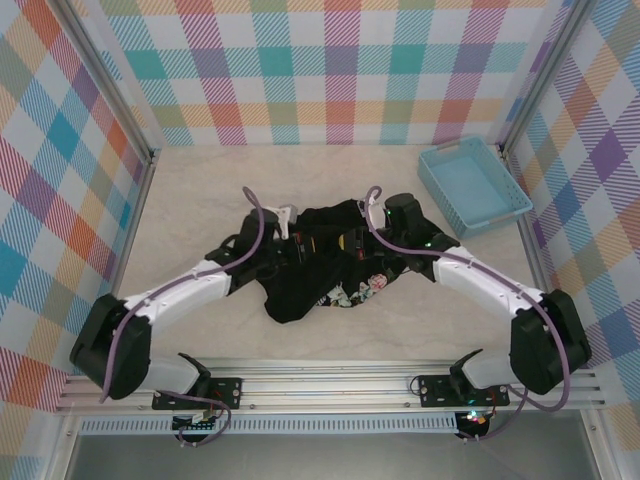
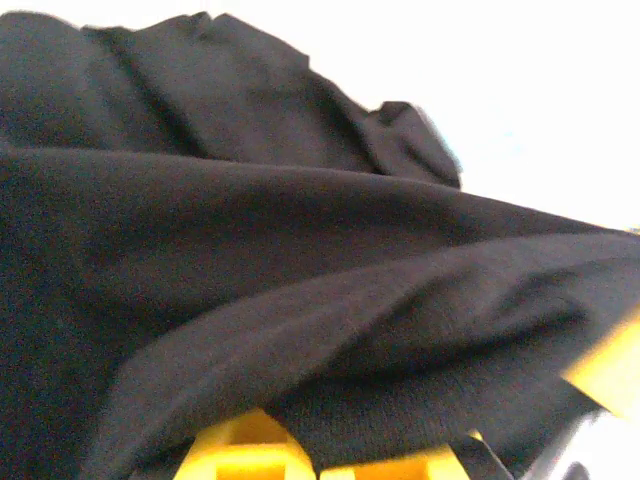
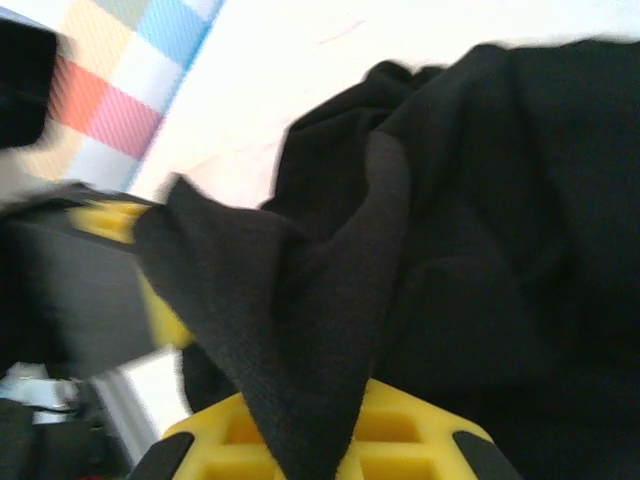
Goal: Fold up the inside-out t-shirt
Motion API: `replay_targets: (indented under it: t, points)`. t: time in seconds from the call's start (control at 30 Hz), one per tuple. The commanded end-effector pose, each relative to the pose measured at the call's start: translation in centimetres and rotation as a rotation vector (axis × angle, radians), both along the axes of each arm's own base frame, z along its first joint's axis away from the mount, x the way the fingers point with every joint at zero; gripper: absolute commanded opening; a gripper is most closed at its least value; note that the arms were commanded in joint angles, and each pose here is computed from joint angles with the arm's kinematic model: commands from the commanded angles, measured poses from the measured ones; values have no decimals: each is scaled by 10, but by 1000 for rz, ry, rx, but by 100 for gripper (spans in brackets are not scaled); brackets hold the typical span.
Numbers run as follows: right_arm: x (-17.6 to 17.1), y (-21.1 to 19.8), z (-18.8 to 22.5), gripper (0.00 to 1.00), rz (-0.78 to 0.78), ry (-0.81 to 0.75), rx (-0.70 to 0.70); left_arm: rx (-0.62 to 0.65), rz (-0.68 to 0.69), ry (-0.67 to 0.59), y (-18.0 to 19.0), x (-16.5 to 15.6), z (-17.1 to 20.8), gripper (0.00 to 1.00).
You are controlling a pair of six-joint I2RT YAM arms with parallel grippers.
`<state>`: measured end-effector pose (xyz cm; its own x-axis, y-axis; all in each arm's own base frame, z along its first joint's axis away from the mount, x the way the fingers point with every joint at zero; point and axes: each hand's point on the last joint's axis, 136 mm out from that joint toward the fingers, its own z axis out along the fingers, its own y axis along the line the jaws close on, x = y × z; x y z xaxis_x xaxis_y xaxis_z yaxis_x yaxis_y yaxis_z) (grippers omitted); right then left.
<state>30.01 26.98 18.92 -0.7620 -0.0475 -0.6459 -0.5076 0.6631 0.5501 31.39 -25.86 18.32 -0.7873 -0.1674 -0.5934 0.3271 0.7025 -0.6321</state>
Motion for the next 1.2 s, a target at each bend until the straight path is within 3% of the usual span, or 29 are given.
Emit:
replay_targets:
  t: [0.0, 0.13, 0.27, 0.4, 0.63, 0.77, 1.17]
  points:
    - [3, -30, 9, 0, -1, -158, -212, -158, -147, -52, 7, -23, 70, 1]
    - [5, -47, 10, 0, -48, -193, -293, -297, -225, 2, 19, -41, 103, 0]
    - [16, -65, -5, 1, -158, -106, -396, -386, -311, 28, 15, -57, 120, 0]
    - [15, -62, -10, 15, -141, -66, -412, -376, -323, 24, 17, -61, 120, 0]
    - [-25, -10, 20, 50, 191, -242, -232, -316, -305, 41, 18, -56, 101, 0]
    - [-26, 2, 16, 69, 254, -265, -232, -306, -311, 44, 18, -56, 98, 0]
    - [13, 51, 4, 75, 346, -339, -251, -282, -317, 27, 20, -60, 98, 0]
